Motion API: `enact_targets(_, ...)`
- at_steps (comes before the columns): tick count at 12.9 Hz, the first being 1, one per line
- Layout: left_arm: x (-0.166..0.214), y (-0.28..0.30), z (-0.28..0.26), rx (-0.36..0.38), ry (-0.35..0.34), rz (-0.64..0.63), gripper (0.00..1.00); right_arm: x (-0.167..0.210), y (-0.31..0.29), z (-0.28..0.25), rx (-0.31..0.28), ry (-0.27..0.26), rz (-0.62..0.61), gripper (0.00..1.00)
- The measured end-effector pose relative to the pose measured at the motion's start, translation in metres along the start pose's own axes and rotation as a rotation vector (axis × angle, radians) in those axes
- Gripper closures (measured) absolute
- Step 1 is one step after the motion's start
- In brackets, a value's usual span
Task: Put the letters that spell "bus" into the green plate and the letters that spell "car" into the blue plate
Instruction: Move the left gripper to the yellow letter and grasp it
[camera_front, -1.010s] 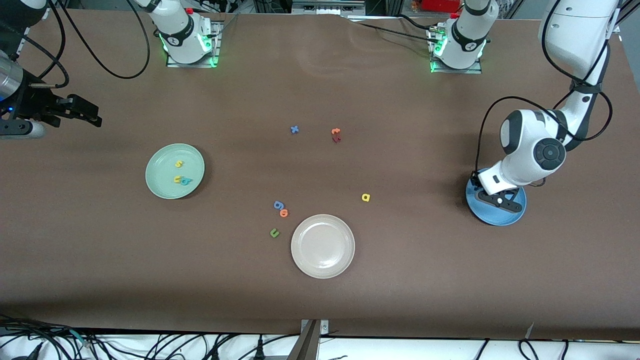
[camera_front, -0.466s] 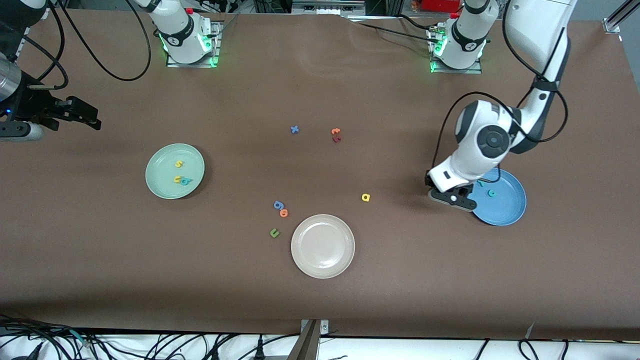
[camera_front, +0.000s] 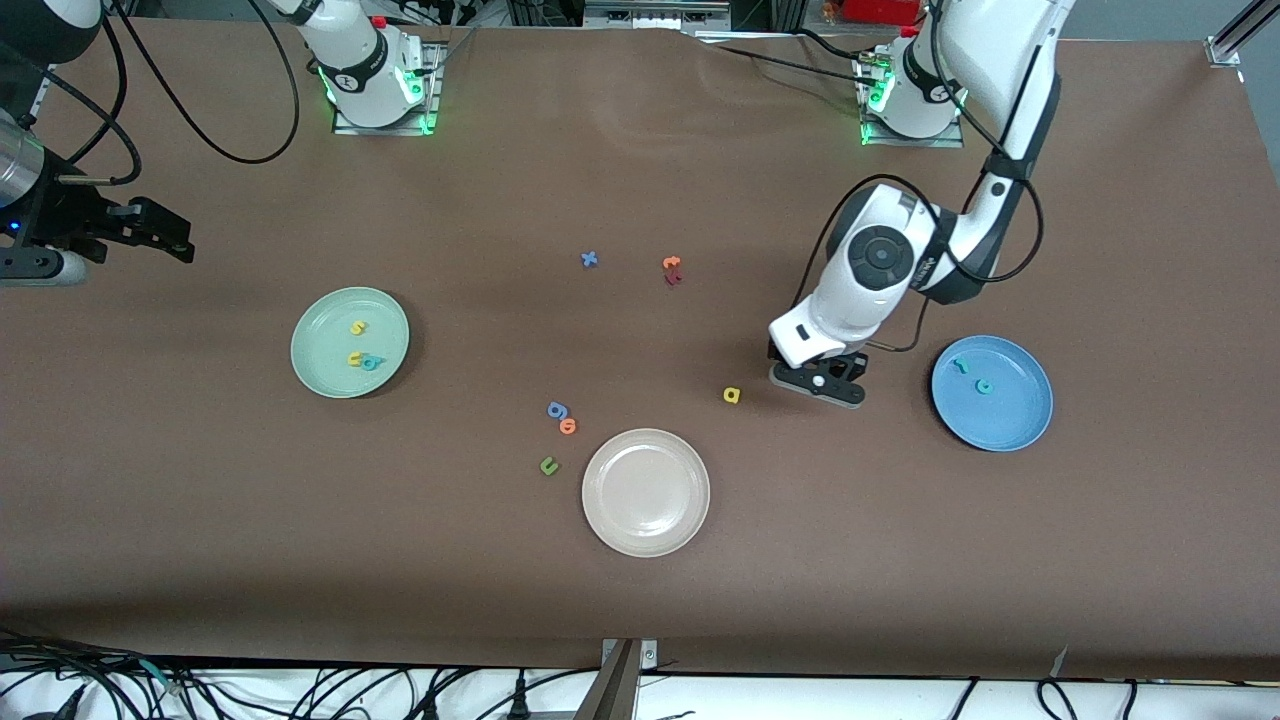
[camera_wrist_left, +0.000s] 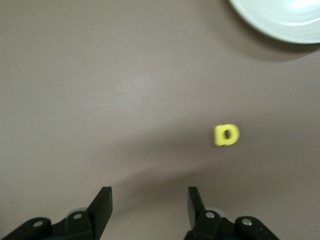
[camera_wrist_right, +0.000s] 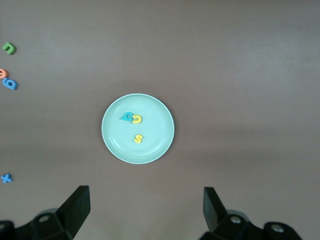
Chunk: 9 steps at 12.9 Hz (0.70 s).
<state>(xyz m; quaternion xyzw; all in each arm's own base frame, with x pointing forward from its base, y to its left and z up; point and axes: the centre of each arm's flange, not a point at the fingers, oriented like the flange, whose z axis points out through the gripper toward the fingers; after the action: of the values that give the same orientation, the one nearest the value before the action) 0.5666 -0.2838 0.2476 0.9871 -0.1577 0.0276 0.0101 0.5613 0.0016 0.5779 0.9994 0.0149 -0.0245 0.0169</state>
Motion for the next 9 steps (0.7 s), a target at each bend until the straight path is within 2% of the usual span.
enact_targets(5,0.02,0.061,0.032,-0.014,0.015,-0.034,0.3,0.0,0.001,0.0,0.001,0.001,0.003,0.0)
enact_targets(9,0.027,0.066,0.053,-0.015,0.033,-0.065,0.3,0.0,0.001,-0.002,0.001,0.003,0.003,0.0)
